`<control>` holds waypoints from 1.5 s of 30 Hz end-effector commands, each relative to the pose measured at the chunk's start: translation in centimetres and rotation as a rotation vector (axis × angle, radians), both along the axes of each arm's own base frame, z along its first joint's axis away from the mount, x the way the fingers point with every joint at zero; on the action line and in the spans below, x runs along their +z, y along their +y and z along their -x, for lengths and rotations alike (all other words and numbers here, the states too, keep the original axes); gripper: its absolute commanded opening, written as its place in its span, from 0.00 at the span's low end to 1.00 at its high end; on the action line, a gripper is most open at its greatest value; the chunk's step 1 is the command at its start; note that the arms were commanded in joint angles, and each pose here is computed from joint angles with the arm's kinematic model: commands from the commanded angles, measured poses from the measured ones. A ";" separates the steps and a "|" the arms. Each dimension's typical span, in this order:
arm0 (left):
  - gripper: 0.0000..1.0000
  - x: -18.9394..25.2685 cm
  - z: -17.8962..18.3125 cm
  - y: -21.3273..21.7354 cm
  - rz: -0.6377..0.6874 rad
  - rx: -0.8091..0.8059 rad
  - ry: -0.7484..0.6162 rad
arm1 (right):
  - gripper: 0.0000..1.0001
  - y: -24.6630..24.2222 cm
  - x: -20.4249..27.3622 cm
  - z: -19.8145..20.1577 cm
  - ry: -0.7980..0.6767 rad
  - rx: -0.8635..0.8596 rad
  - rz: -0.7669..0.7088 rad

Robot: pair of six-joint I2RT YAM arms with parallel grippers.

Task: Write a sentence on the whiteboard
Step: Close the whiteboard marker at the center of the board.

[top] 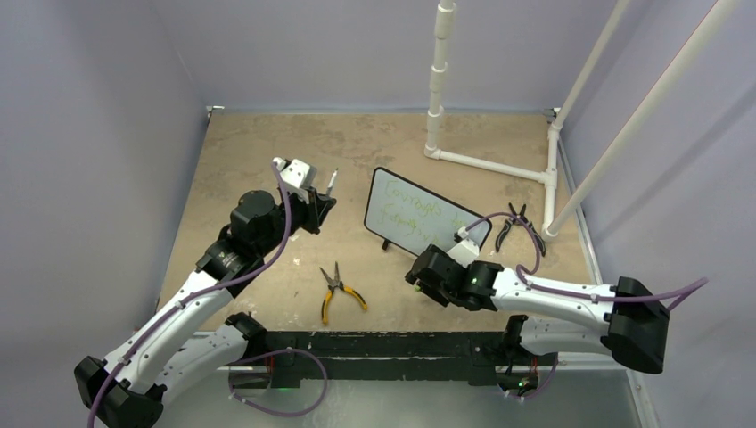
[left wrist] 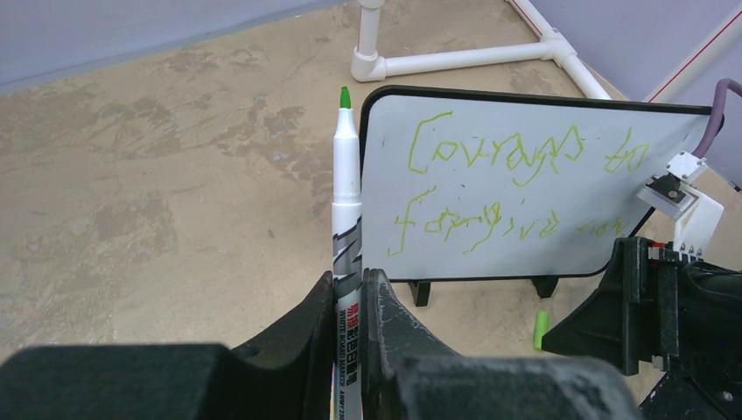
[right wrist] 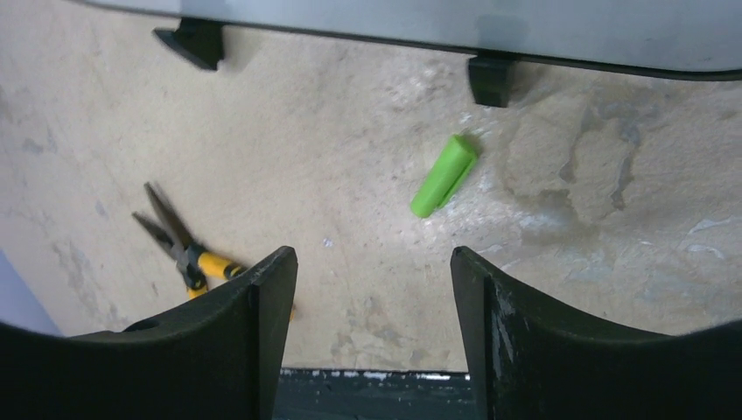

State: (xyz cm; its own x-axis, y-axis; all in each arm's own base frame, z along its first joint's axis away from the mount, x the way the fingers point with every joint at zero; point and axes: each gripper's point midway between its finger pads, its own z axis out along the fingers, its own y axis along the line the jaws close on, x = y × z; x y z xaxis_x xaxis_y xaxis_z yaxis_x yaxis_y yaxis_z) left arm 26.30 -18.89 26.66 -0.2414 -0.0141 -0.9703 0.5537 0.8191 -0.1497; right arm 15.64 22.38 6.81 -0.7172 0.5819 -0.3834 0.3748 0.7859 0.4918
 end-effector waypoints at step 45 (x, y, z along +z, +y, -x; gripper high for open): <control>0.00 1.3 0.9 -0.3 0.054 -0.044 -0.032 | 0.18 -0.4 -4.7 -3.7 0.000 -0.082 0.368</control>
State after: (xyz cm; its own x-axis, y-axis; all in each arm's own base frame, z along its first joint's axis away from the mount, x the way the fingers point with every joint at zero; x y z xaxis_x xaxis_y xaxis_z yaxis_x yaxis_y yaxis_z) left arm 25.41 -19.15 26.94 -0.2364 -0.0274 -0.9713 0.5837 0.7952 -0.1644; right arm 19.11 22.23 2.04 -0.6737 0.4753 -0.5659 0.4469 0.8719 0.2002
